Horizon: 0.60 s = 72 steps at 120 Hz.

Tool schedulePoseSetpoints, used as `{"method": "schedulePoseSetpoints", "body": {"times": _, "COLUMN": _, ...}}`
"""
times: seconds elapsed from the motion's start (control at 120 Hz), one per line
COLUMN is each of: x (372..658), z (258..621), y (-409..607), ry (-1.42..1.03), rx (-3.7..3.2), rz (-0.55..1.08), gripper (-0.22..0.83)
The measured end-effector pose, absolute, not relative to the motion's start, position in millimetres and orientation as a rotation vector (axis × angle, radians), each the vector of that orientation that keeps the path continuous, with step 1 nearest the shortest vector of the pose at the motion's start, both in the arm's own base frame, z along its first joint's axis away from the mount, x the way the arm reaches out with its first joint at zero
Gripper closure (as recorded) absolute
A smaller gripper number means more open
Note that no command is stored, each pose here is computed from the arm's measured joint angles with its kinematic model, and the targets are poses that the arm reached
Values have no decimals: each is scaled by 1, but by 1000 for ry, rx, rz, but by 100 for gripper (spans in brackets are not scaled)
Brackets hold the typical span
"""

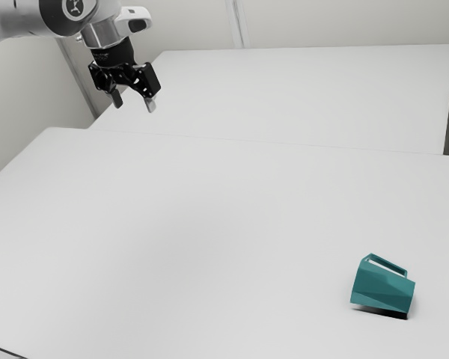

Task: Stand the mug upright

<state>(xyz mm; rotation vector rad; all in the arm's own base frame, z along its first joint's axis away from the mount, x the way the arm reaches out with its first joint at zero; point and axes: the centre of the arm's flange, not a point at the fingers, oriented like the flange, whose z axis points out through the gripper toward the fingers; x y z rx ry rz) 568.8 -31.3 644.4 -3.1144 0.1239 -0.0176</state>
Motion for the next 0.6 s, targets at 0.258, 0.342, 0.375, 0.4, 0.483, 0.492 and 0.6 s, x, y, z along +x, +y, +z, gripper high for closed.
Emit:
{"method": "schedulePoseSetpoints", "body": {"times": 0.258, "x": 566, "z": 639, "y": -46, "ry": 160, "rx": -3170, "rz": -2, "gripper": 2}}
{"method": "schedulePoseSetpoints", "body": {"times": 0.342, "x": 567, "z": 623, "y": -55, "ry": 175, "rx": -3248, "rz": 23, "gripper": 2}}
{"method": "schedulePoseSetpoints", "body": {"times": 0.375, "x": 569, "z": 615, "y": -59, "ry": 183, "rx": -3281, "rz": 29, "gripper": 2}}
{"method": "schedulePoseSetpoints", "body": {"times": 0.4, "x": 570, "z": 609, "y": -62, "ry": 188, "rx": -3306, "rz": 33, "gripper": 2}}
{"method": "schedulePoseSetpoints", "body": {"times": 0.483, "x": 572, "z": 590, "y": -74, "ry": 209, "rx": -3381, "rz": 31, "gripper": 2}}
{"method": "schedulePoseSetpoints", "body": {"times": 0.492, "x": 572, "z": 588, "y": -75, "ry": 212, "rx": -3388, "rz": 30, "gripper": 2}}
{"method": "schedulePoseSetpoints", "body": {"times": 0.6, "x": 575, "z": 562, "y": -90, "ry": 257, "rx": -3511, "rz": 12, "gripper": 2}}
